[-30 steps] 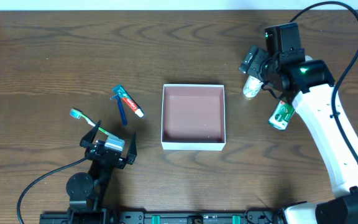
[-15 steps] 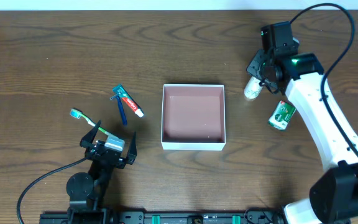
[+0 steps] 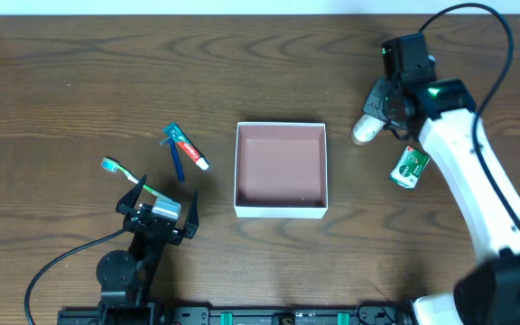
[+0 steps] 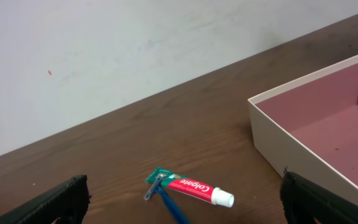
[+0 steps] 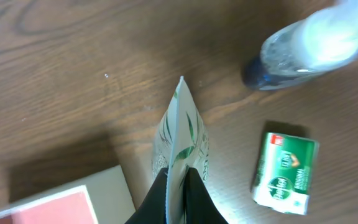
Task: Pack container
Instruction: 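Carry the Pantene tube over the box and lower it inside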
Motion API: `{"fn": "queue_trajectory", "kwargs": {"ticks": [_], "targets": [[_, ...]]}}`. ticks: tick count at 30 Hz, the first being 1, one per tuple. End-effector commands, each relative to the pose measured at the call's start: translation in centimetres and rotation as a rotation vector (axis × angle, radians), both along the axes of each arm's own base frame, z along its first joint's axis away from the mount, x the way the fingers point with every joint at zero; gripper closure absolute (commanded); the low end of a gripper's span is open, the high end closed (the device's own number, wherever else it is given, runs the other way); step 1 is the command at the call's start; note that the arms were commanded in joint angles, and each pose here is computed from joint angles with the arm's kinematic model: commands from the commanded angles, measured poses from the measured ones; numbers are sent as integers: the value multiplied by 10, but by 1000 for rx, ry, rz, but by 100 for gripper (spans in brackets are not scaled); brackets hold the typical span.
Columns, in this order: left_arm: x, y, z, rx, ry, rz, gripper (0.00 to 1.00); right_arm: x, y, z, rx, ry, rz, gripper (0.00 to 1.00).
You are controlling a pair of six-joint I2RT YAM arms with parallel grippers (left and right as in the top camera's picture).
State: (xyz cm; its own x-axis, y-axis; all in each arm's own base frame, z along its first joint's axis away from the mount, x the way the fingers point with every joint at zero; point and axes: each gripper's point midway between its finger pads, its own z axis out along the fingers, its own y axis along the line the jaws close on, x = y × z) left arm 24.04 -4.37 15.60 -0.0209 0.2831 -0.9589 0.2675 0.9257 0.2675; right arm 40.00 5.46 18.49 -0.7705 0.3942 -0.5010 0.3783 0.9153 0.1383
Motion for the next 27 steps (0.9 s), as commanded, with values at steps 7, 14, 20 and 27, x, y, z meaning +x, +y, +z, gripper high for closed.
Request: {"fn": "queue_trajectory", "kwargs": {"ticks": [7, 14, 20, 27], "targets": [[0, 0, -17, -5, 54, 0, 2, -52, 41, 144, 1, -395, 305, 99], [0, 0, -17, -5, 54, 0, 2, -78, 112, 155, 19, -445, 522, 99], [0, 0, -17, -5, 54, 0, 2, -82, 165, 123, -41, -382, 629, 99], [0, 0, -17, -5, 54, 0, 2, -79, 220, 72, -60, -289, 724, 99]]}}
